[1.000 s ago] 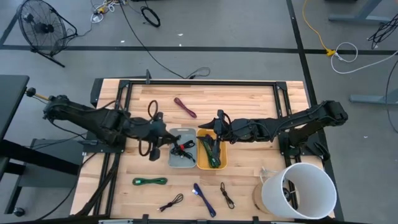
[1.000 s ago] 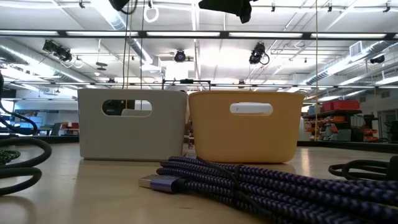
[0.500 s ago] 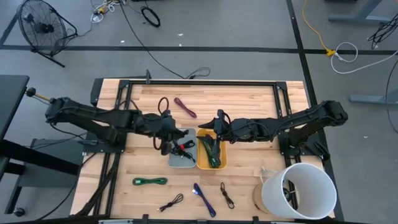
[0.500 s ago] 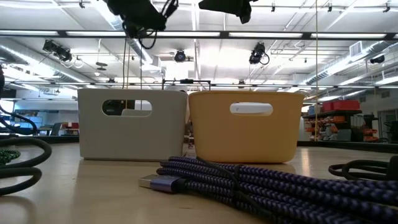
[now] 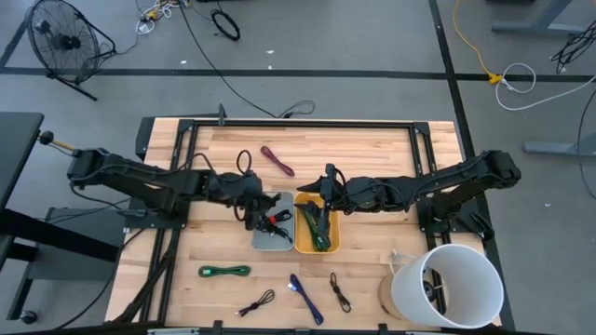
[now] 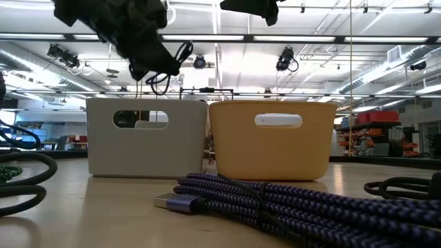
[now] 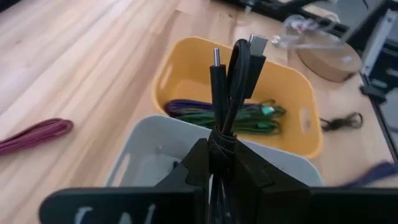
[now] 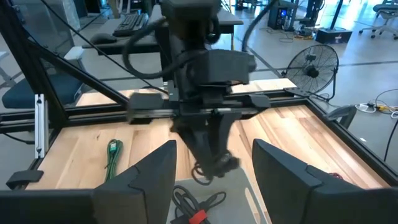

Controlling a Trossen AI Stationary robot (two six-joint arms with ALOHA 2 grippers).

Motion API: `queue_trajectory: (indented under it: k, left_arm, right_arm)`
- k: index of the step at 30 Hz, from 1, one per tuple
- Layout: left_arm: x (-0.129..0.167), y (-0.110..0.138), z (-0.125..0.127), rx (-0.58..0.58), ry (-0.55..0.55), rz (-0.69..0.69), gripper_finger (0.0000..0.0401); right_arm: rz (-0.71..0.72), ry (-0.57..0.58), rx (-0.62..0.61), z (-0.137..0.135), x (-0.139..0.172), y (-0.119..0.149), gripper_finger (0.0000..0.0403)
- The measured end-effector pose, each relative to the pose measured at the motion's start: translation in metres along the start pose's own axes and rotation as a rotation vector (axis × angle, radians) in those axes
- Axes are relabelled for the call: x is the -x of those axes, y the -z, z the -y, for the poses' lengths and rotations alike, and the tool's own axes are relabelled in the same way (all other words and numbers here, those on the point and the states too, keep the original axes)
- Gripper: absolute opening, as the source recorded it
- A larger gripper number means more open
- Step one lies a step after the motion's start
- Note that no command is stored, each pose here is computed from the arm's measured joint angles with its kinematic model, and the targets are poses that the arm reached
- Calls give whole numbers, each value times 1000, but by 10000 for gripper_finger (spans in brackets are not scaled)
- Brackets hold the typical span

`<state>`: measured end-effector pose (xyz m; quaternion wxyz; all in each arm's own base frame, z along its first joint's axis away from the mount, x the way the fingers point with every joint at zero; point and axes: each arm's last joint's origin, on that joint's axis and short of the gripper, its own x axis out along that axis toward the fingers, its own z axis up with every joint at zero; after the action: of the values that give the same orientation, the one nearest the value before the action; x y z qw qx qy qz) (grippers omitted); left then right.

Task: Pick & Place USB Port
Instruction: Put the black charger cable into the gray bin, then put the pink charger cable into the yellow bin

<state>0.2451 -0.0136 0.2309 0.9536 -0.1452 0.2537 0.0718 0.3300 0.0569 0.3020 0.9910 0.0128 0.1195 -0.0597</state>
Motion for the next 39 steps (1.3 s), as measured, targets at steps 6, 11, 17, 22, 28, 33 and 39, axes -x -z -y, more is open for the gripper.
queue_trajectory:
  k: [6,11,17,22,28,33,39]
  left_arm:
    - [-3,9,-6,16,0,9,37]
    - [-4,11,-8,17,-9,4,48]
    - [-6,12,-9,9,-28,1,114]
    - [-6,13,-9,8,-31,-1,139]
    - [-6,12,-9,-13,-44,4,144]
    - [-6,12,-10,-82,-60,7,139]
    - [-6,8,-25,-108,-269,55,138]
  right_arm:
    - [0,0,0,0,0,0,210]
    - [0,0,-1,0,0,0,210]
    - [0,0,0,0,0,0,210]
    - [0,0,0,0,0,0,210]
    - [0,0,0,0,0,0,210]
    - [0,0,1,0,0,0,210]
    - [0,0,1,0,0,0,210]
